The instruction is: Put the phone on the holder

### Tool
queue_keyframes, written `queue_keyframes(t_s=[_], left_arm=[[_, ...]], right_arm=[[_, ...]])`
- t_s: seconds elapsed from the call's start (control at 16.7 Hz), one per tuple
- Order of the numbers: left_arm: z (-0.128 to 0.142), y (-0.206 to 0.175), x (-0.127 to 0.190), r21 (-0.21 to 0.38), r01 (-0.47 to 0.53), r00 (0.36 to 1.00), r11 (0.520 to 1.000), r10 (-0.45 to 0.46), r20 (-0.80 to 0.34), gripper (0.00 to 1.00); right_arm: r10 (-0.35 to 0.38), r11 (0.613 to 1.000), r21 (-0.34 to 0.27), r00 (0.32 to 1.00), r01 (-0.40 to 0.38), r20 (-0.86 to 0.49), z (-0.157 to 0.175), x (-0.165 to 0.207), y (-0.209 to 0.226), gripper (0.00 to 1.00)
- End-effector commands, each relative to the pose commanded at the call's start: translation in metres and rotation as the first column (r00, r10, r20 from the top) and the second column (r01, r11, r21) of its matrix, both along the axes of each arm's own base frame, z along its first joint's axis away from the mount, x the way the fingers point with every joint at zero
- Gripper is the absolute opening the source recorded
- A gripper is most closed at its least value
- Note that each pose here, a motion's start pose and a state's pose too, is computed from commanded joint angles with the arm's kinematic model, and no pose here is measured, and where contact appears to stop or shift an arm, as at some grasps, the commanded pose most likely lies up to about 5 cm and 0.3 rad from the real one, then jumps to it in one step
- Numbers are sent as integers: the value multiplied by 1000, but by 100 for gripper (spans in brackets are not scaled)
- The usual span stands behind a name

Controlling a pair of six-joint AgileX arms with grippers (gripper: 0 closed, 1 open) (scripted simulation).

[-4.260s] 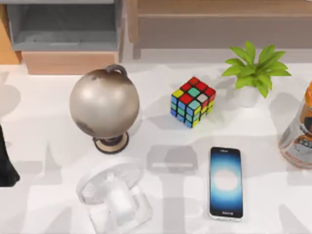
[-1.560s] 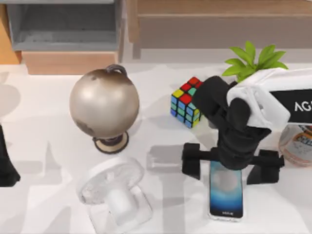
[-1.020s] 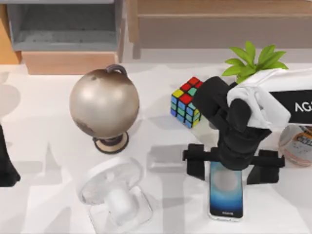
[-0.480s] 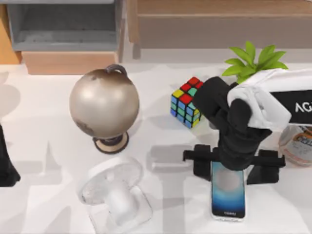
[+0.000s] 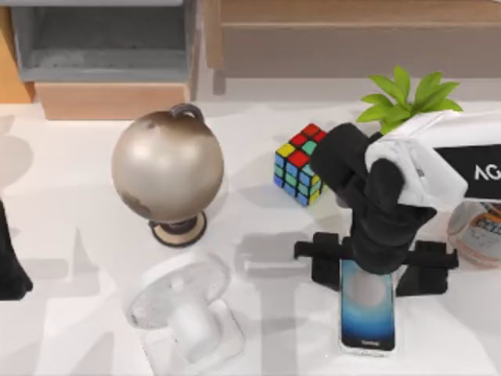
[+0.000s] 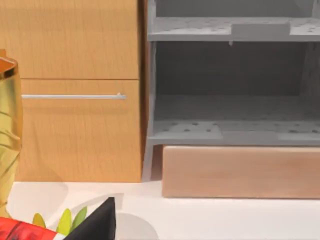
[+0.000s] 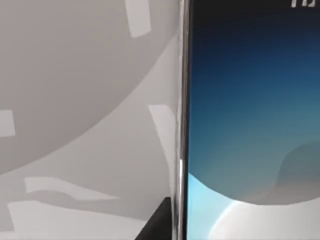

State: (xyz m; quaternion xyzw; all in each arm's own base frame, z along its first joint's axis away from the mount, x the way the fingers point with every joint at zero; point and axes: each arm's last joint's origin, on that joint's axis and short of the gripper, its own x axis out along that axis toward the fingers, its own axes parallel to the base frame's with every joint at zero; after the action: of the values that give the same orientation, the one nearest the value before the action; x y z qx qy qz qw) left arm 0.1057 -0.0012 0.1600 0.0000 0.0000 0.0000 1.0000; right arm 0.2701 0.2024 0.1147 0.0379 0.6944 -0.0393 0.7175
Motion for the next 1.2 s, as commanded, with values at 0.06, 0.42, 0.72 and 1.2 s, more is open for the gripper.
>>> queue_keyframes(t_s=[0.06, 0.42, 0.72, 1.2], left_arm=[[0, 0, 0, 0, 0, 1000, 1000, 0, 0, 100], [0, 0, 0, 0, 0, 1000, 1000, 0, 0, 100], [0, 0, 0, 0, 0, 1000, 1000, 0, 0, 100], [0, 0, 0, 0, 0, 1000, 1000, 0, 0, 100]], right_arm=[[0, 1000, 0, 1000, 0, 1, 1, 0, 0, 0], [0, 1000, -1, 1000, 0, -1, 19, 0, 0, 0], [-1, 1000, -3, 1000, 1, -4, 18, 0, 0, 0], [20, 948, 294, 945, -122, 326, 113, 40, -20, 0]])
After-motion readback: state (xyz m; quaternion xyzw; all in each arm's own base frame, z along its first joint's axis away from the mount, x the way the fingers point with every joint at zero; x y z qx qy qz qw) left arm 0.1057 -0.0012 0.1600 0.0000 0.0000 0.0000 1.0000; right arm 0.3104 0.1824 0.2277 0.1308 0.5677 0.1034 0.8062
